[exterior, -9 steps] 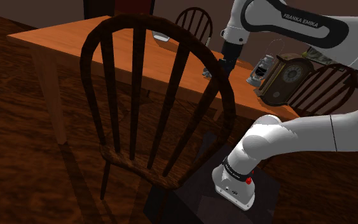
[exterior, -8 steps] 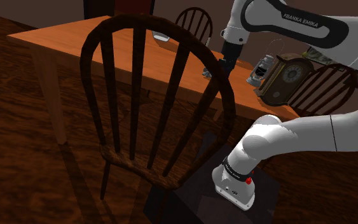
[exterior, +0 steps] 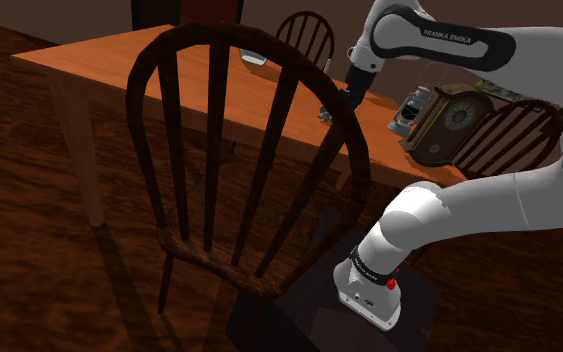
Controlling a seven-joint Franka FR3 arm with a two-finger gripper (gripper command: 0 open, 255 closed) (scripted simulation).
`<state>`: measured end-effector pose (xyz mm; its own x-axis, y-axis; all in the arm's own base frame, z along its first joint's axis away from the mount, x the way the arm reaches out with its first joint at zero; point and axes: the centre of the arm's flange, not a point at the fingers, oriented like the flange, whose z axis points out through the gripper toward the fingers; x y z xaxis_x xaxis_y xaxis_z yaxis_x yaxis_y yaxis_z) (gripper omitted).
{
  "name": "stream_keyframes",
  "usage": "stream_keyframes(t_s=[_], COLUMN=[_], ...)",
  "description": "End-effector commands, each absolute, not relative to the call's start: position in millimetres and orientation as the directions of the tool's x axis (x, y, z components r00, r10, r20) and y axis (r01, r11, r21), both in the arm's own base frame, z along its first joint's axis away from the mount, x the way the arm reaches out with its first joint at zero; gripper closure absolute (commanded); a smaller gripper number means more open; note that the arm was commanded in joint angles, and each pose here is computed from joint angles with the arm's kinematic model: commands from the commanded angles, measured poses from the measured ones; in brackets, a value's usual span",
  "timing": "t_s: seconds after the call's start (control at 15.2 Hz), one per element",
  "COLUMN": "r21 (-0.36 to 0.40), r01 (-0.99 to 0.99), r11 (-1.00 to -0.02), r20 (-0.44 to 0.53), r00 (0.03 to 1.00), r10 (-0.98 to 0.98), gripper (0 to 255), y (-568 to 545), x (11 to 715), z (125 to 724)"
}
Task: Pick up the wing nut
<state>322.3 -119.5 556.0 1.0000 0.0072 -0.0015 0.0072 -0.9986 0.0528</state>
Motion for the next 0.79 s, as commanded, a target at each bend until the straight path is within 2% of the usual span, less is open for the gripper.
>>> stream_keyframes(t_s=[0.0,0.53,0.73], r21=[0.054,0.05,0.049], r01=[0.002,-0.021,-0.022], r11=[-0.999,-0.999,-0.999], r20=[0.039,0.186,0.191], r00=[0.999,0.982,0.981], r10=[0.004,-0.012,-0.012], gripper=[0,0,0], y=[-140,-223,-226], x=[333,374,375], z=[552,541,530])
